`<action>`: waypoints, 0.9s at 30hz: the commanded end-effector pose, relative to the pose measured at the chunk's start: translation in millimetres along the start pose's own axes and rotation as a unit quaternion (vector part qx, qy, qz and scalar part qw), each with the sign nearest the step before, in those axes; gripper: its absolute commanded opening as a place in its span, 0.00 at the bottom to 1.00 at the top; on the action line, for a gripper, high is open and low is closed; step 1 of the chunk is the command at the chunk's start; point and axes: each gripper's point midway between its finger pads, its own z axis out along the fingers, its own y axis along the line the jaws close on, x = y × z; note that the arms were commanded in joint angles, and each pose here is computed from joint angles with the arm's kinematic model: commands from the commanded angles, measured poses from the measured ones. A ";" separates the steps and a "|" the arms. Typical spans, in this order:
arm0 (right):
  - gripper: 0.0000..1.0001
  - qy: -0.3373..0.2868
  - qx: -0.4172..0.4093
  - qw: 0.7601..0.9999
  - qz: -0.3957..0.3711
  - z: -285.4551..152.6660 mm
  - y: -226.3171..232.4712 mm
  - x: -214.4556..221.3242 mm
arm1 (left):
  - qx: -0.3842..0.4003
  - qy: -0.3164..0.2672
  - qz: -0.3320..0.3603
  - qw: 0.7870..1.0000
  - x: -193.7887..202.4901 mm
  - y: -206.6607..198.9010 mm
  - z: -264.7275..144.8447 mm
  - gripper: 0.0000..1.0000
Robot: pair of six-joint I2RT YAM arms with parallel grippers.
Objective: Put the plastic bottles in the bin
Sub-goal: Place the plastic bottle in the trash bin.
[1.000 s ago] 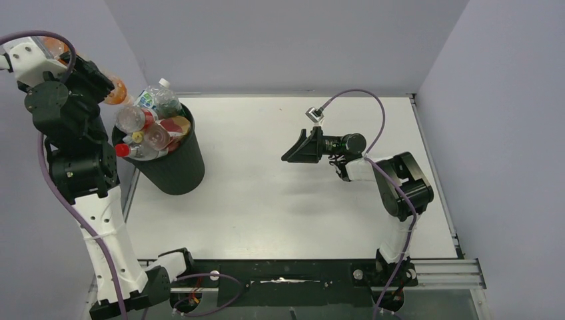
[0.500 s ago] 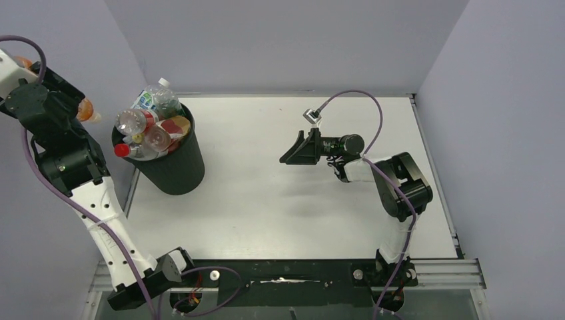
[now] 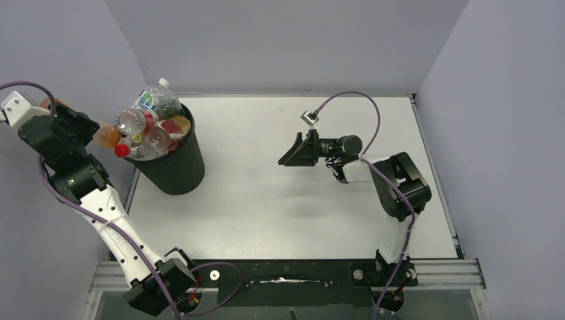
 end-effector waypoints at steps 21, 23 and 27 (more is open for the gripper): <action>0.98 0.002 -0.047 0.997 -0.060 28.2 13.3 -2.3 | 0.085 -0.008 0.023 0.996 27.5 -12.9 22.6 0.51; 0.98 0.003 -0.044 0.997 -0.058 31.0 10.8 -1.9 | 0.098 -0.007 0.024 0.995 31.9 -16.9 21.9 0.51; 0.98 0.005 -0.039 0.997 -0.060 35.4 9.9 -2.0 | 0.125 0.012 0.028 0.992 45.3 -28.4 24.9 0.50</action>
